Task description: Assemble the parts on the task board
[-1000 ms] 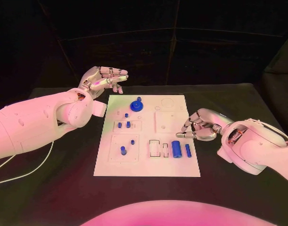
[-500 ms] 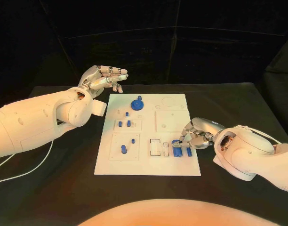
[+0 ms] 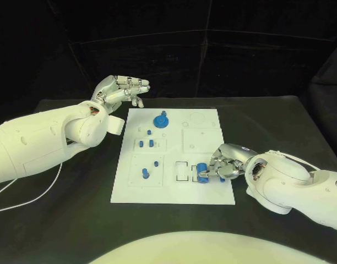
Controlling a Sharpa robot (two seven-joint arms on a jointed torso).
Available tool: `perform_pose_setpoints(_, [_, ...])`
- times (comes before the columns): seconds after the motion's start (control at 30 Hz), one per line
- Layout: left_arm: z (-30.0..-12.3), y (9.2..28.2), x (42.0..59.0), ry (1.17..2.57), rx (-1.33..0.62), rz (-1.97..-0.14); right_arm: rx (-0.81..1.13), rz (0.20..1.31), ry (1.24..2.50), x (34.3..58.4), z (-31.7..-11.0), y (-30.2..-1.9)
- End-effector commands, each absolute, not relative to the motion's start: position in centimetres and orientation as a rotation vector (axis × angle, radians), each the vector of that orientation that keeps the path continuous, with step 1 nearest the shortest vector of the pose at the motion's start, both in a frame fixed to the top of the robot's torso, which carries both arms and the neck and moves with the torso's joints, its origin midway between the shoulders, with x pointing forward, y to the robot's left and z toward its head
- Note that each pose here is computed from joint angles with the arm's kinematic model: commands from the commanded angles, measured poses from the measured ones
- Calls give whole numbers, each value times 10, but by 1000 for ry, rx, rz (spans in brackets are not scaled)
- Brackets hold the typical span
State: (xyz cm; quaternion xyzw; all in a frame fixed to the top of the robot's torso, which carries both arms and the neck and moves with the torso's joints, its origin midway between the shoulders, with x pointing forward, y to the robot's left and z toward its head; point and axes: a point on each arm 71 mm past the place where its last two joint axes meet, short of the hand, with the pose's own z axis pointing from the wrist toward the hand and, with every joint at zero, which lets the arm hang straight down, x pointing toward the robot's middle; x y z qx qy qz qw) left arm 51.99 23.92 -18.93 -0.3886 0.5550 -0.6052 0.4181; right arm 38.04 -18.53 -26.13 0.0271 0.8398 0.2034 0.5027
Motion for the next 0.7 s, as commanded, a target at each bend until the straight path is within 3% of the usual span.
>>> perform_pose_setpoints(0.03, [-188, 238, 520, 1392, -972, -1533, 28, 450, 2041, 381, -264, -184])
perform_pose_setpoints(0.7, [-188, 238, 520, 1398, -975, -1533, 82, 463, 1989, 380, -266, -178])
